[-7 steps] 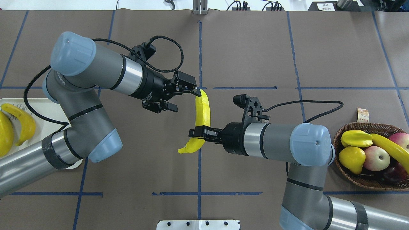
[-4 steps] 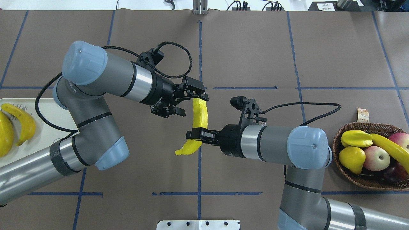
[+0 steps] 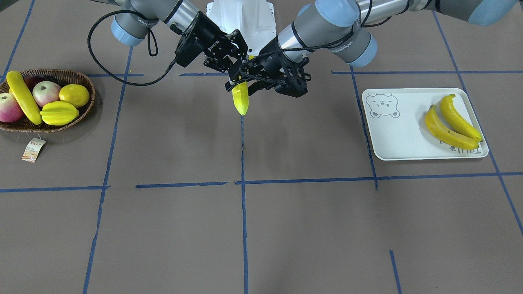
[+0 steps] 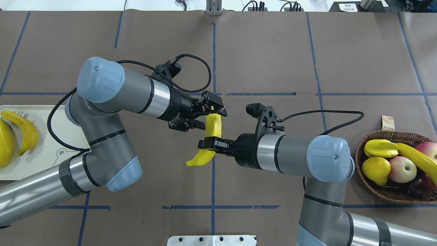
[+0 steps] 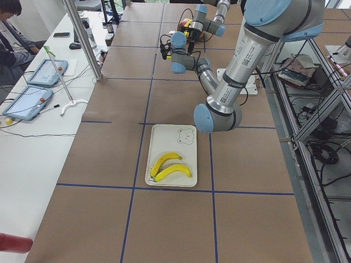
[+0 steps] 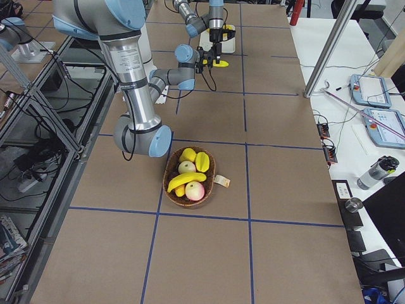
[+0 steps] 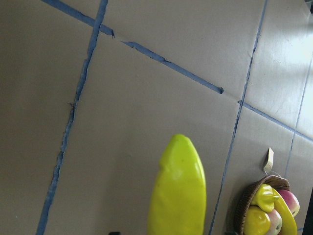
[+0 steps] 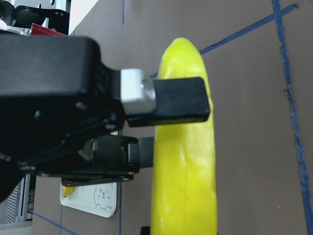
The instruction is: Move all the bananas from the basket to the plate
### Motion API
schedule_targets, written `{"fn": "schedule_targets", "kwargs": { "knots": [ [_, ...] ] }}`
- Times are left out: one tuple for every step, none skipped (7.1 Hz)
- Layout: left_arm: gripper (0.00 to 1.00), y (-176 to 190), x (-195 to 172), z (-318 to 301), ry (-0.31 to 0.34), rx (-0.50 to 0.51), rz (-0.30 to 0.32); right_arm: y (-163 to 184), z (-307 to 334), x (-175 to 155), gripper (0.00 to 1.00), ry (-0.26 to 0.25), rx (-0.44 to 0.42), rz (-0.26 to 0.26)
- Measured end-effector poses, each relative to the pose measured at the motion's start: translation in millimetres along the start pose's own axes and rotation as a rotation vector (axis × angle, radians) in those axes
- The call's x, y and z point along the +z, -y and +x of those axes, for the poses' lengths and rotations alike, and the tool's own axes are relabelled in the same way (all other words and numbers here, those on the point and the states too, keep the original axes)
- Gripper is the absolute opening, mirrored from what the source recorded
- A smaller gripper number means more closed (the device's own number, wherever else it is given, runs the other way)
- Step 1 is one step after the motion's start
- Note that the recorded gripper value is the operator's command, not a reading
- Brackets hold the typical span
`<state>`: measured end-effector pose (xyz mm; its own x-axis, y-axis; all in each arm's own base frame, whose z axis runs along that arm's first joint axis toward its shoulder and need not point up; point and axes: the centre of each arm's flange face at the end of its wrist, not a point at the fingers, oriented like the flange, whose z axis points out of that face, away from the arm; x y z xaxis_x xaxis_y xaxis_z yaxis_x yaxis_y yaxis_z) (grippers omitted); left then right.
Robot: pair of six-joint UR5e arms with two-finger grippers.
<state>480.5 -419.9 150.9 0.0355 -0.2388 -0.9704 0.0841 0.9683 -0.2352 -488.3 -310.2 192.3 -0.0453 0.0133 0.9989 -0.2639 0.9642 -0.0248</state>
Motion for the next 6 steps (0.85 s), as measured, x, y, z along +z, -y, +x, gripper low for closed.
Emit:
{"fn": "schedule_targets", "kwargs": {
  "knots": [
    [0.57, -0.3, 0.2, 0.0, 0.000, -0.002, 0.000, -2.1, 0.1, 0.8, 0.02, 0.000, 0.000, -0.001],
    [0.56, -0.2, 0.2, -0.2, 0.000, -0.003, 0.000, -4.4, 0.1, 1.6, 0.02, 0.000, 0.000, 0.000],
    [0.53, -0.2, 0.2, -0.5, 0.001, -0.004, 0.000, -6.2, -0.2, 2.0, 0.02, 0.001, 0.001, 0.003],
    [0.37, -0.2, 0.1, -0.7, 0.001, -0.005, 0.000, -6.9, -0.5, 2.0, 0.02, 0.002, 0.000, 0.005],
    [0.11, -0.3, 0.0, -0.9, 0.001, -0.005, 0.000, -6.9, -0.8, 1.8, 0.04, 0.003, 0.000, 0.006],
    [0.00, -0.2, -0.2, -1.6, 0.002, -0.005, 0.000, -7.1, -1.7, 1.3, 0.19, 0.005, -0.001, 0.007]
  ]
}}
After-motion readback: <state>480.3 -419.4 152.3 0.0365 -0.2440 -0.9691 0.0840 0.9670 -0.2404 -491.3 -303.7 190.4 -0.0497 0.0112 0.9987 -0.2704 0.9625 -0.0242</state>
